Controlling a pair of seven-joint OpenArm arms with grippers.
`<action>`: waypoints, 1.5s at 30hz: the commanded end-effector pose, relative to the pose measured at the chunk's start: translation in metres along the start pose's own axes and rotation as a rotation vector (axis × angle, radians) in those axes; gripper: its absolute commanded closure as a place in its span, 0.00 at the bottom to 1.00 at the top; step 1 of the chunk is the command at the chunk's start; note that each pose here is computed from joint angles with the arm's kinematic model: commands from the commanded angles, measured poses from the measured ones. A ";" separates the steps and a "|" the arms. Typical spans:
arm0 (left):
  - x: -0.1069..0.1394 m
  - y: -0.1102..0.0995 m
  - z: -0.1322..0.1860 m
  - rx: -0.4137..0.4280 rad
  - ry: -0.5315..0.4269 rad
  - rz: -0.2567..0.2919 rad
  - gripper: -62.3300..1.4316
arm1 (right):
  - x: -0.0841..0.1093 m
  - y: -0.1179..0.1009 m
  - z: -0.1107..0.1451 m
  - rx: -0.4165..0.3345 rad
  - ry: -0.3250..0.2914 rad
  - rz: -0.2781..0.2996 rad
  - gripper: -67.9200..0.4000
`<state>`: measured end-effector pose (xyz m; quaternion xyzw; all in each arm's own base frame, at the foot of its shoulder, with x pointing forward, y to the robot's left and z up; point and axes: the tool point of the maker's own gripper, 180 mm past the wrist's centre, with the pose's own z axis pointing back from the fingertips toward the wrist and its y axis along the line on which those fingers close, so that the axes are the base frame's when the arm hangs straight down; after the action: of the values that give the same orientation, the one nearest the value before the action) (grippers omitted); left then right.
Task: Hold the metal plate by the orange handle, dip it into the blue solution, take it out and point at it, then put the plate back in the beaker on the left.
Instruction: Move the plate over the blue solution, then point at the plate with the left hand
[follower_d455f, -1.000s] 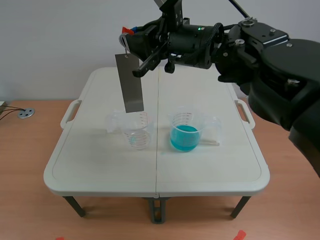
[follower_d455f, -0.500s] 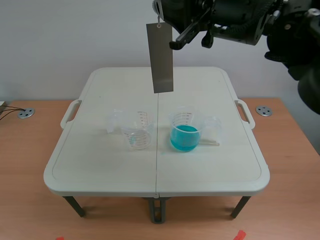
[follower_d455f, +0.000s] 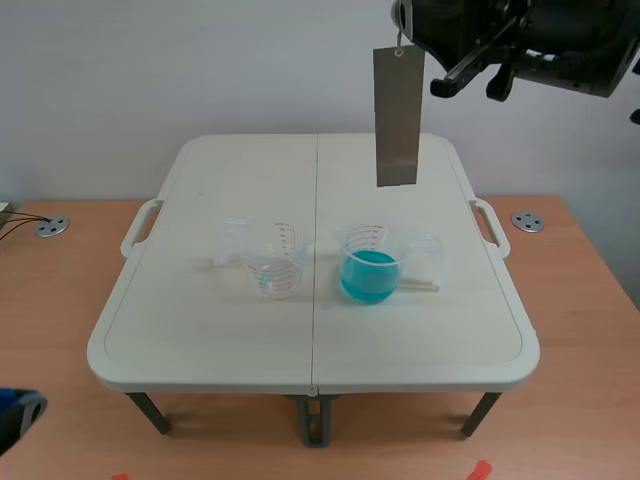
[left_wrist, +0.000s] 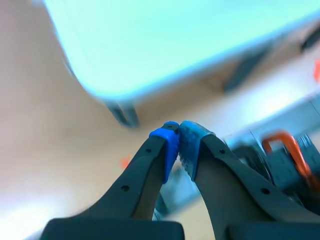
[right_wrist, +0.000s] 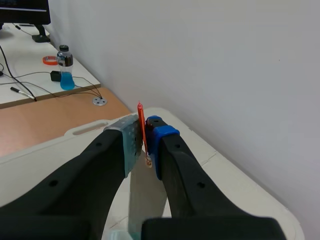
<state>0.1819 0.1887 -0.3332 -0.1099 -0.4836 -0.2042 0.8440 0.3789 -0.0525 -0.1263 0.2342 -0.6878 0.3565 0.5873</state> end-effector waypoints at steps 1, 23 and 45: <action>0.020 -0.002 -0.002 -0.011 -0.065 -0.013 0.95 | 0.014 -0.004 0.003 -0.001 -0.037 0.017 0.97; 0.130 -0.035 -0.091 -0.175 -0.269 -0.224 0.95 | 0.001 -0.005 0.011 -0.024 0.001 -0.005 0.97; 0.164 -0.084 -0.172 -0.278 -0.309 -0.294 0.95 | 0.002 -0.005 0.010 -0.024 -0.002 -0.006 0.98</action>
<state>0.3449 0.0168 -0.2964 -0.1769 -0.5648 -0.3707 0.7157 0.3756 -0.0637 -0.1444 0.2302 -0.6727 0.3455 0.6125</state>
